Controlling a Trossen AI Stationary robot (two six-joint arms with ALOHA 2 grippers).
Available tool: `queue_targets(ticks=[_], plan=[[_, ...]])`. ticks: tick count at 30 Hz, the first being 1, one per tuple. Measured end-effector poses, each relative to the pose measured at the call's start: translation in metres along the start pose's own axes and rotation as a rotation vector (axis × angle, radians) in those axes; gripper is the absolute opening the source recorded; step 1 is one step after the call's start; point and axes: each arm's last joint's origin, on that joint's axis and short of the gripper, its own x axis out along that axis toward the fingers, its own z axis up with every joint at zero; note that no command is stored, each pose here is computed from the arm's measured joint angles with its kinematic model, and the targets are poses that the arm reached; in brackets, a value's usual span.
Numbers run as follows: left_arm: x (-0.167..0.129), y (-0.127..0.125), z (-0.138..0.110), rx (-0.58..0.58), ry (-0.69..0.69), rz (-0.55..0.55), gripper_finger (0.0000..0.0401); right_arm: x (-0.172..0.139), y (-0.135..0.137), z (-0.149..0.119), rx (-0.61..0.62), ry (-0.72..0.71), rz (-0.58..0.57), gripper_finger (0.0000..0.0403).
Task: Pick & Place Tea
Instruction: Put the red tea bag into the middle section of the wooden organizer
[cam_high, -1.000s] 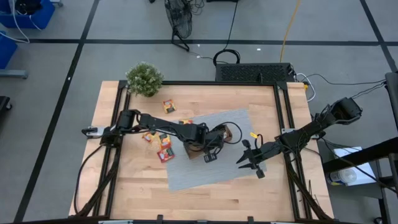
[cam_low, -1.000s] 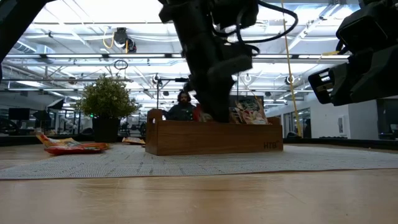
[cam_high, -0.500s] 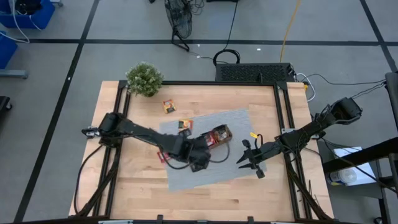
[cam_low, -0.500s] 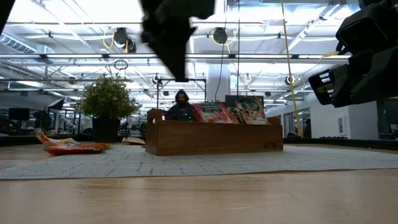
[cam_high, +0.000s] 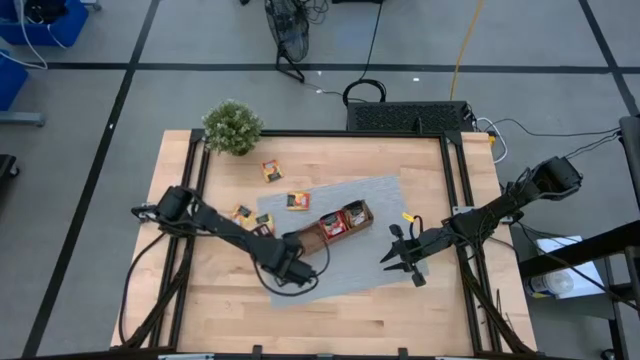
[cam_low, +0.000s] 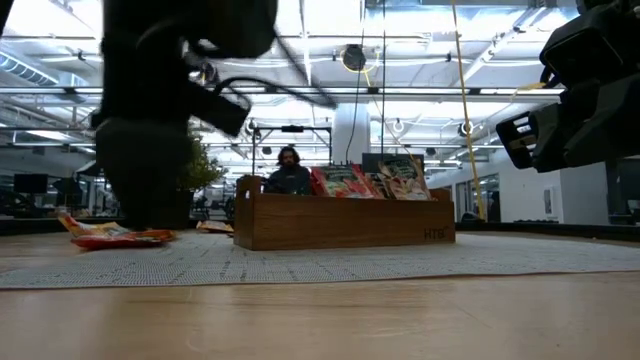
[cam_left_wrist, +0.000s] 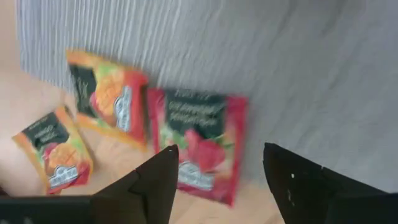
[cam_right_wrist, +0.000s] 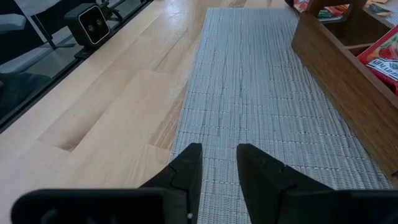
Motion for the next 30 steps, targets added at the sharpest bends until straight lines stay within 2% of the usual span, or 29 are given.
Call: queue_targets(ticks=[4, 8, 13, 19, 23, 30], plan=[[0.012, 0.007, -0.007, 0.007, 0.025, 0.012, 0.0237, 0.0, 0.0, 0.0, 0.0, 0.0, 0.0, 0.0091], [0.012, 0.021, -0.011, 0.005, 0.014, -0.077, 0.0237, 0.0, 0.0, 0.0, 0.0, 0.0, 0.0, 0.0091], [0.014, 0.048, -0.022, -0.053, -0.041, -0.225, 0.0237, 0.0, 0.0, 0.0, 0.0, 0.0, 0.0, 0.0091], [0.051, 0.065, -0.034, -0.11, -0.058, -0.408, 0.0237, 0.0, 0.0, 0.0, 0.0, 0.001, 0.0, 0.0091], [0.067, 0.071, -0.037, -0.179, -0.067, -0.44, 0.0237, 0.0, 0.0, 0.0, 0.0, 0.001, 0.0, 0.0091], [0.059, 0.068, -0.036, -0.205, -0.146, -0.423, 0.0232, 0.0, 0.0, 0.0, 0.0, 0.001, 0.0, 0.0091]])
